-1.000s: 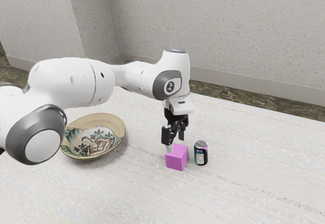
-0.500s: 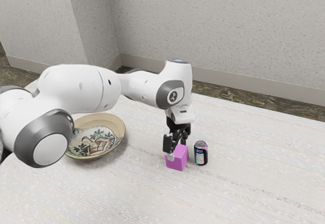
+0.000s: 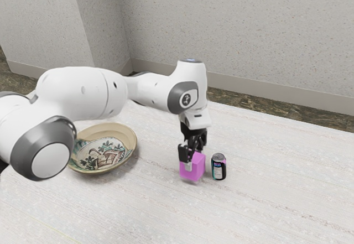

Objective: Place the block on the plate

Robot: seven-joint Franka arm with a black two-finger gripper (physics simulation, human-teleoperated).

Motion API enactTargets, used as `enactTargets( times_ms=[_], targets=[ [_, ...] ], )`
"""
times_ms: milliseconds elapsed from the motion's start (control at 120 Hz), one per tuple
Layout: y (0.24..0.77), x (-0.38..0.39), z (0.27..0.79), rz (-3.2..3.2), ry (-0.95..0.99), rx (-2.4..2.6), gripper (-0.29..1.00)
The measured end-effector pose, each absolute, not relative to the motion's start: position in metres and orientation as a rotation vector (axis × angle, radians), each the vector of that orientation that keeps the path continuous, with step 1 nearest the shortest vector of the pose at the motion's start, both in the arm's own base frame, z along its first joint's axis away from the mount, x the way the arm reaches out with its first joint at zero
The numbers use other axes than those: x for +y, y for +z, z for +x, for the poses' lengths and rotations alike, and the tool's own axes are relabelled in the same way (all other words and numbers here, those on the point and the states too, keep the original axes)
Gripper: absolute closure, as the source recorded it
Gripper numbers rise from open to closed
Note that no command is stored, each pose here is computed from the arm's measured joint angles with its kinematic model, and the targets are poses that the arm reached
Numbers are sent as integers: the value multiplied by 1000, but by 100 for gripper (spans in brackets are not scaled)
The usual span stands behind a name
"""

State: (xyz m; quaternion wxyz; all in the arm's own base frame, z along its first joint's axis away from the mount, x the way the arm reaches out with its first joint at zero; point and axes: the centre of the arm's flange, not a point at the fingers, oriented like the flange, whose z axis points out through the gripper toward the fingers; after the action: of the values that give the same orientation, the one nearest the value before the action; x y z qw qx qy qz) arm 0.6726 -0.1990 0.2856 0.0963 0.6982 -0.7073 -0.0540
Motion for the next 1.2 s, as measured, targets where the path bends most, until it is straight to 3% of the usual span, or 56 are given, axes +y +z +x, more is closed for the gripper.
enactTargets(
  times_ms=[325, 558, 1200],
  targets=[
    [398, -176, 665, 2135, 9, -2111, 28],
    [462, -88, 644, 2283, 48, -1981, 28],
    [463, 133, 603, 2555, -69, -1601, 29]
  ],
)
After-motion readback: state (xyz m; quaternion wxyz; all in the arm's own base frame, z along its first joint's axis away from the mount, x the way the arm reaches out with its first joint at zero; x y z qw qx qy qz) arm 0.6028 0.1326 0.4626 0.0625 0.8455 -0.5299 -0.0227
